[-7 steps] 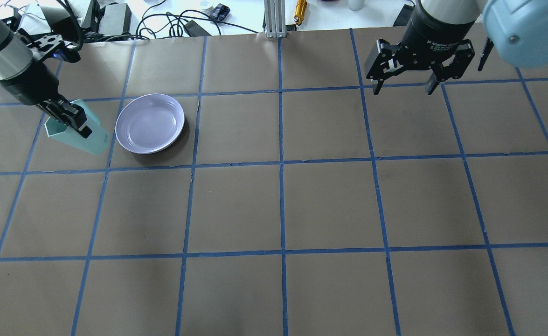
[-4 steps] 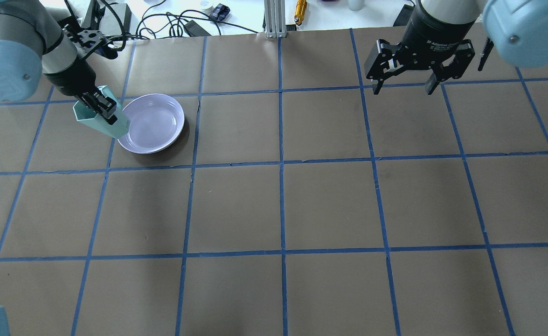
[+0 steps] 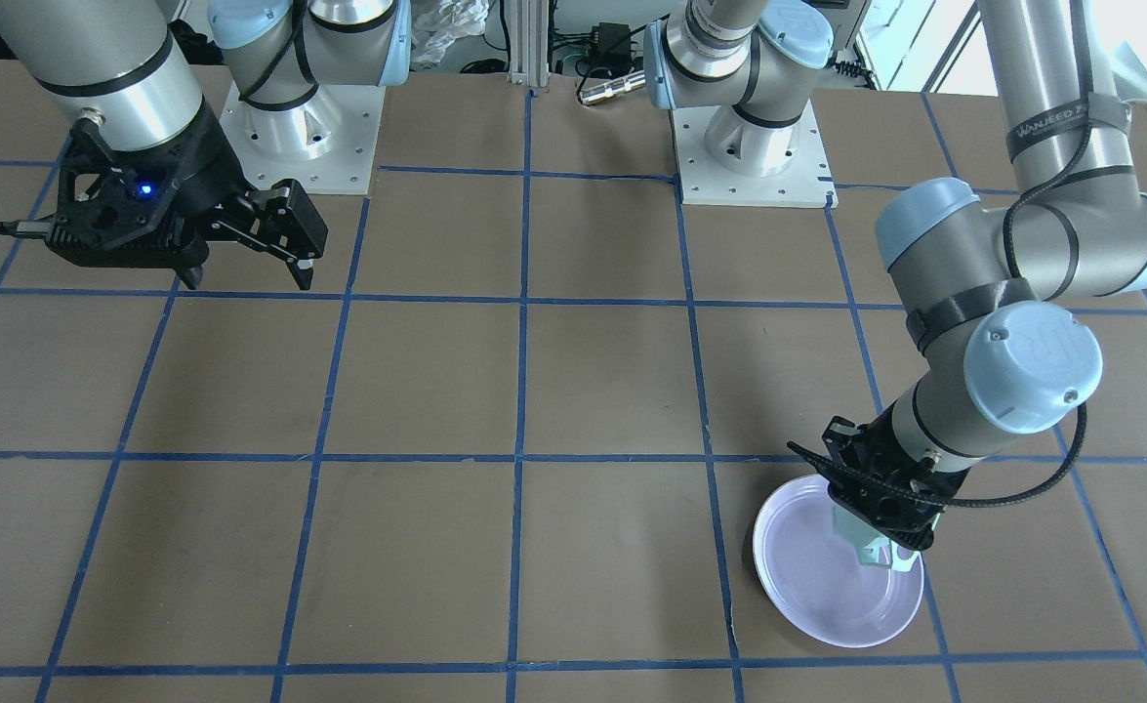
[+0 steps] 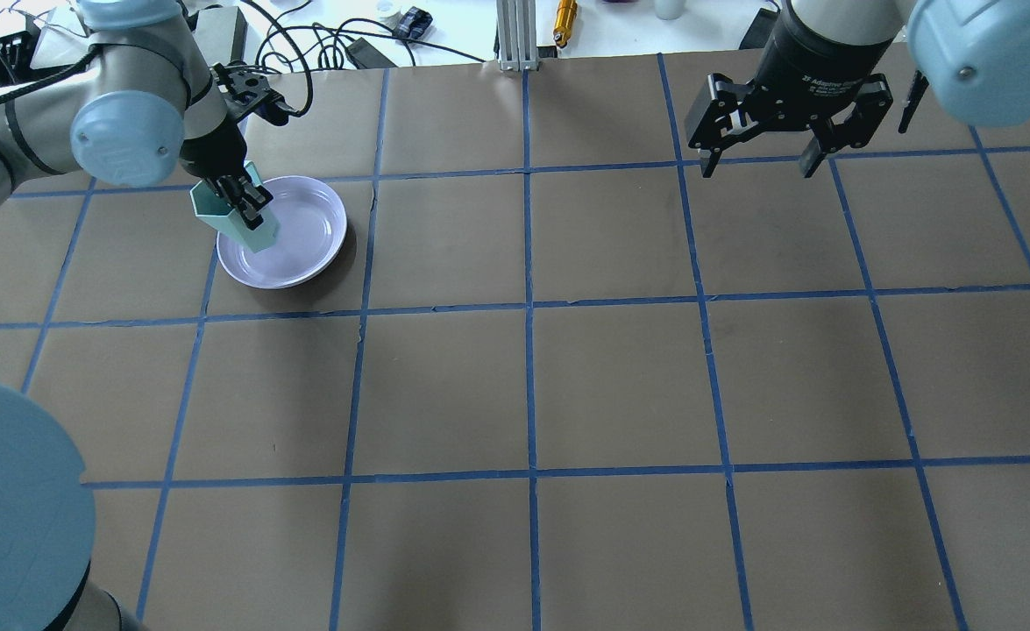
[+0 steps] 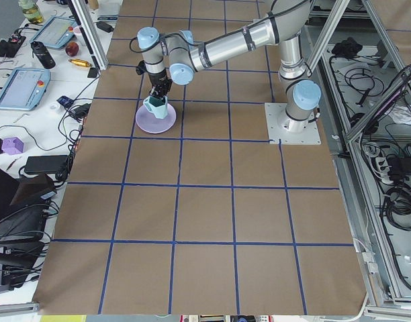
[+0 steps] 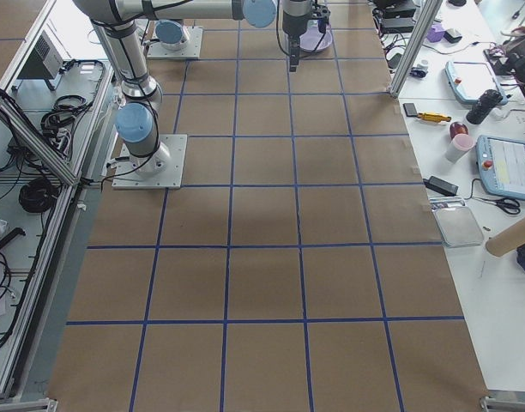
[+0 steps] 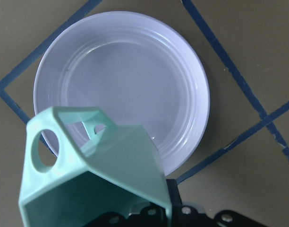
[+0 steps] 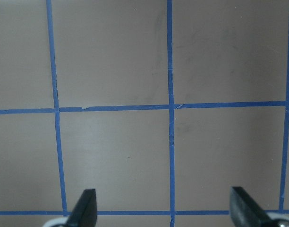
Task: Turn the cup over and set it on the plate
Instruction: 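Rotate the cup upright and lower it onto the white plate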
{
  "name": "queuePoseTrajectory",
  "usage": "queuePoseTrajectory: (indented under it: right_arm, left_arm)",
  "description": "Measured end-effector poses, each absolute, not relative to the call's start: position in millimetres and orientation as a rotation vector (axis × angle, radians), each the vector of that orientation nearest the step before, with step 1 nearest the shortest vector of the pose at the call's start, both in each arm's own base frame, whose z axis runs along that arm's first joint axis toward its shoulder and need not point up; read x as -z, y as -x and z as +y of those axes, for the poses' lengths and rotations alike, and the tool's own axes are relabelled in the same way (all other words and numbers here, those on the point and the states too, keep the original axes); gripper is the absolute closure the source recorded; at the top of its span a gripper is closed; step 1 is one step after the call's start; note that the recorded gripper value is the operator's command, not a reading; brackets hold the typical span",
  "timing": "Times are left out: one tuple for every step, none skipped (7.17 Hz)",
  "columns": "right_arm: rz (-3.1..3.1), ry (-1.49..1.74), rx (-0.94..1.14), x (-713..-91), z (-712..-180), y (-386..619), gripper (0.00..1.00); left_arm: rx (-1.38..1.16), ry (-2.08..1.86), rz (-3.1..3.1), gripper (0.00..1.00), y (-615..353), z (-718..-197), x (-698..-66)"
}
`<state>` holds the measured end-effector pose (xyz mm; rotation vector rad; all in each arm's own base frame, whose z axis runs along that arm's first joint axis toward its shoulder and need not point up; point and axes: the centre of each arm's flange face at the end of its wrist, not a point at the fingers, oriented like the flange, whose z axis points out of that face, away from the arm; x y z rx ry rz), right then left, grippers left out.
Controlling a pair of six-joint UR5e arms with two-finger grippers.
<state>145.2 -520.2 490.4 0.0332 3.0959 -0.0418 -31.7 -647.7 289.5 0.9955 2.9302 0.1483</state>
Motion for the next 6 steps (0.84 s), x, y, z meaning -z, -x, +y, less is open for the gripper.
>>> queuePoseTrajectory:
  right_arm:
    - [3.096,-0.033,0.042,-490,-520,-145,0.0]
    - [3.096,-0.032,0.042,-490,-520,-145,0.0]
    - [3.096,-0.032,0.042,-490,-520,-145,0.0]
    - [3.096,-0.032,0.042,-490,-520,-145,0.0]
    - [3.096,-0.032,0.042,-490,-520,-145,0.0]
    - [3.096,-0.032,0.042,-490,-520,-145,0.0]
  left_arm:
    - [-0.164,-0.996,2.933,1.0,35,-652,-280]
    - [-0.167,-0.992,2.934,1.0,37,-657,-276]
    - [-0.164,-0.988,2.933,1.0,38,-663,-275]
    - [-0.167,-0.983,2.933,1.0,39,-668,-272]
    - [-0.177,-0.973,2.939,1.0,42,-671,-266]
    - [-0.19,-0.957,2.946,1.0,46,-672,-259]
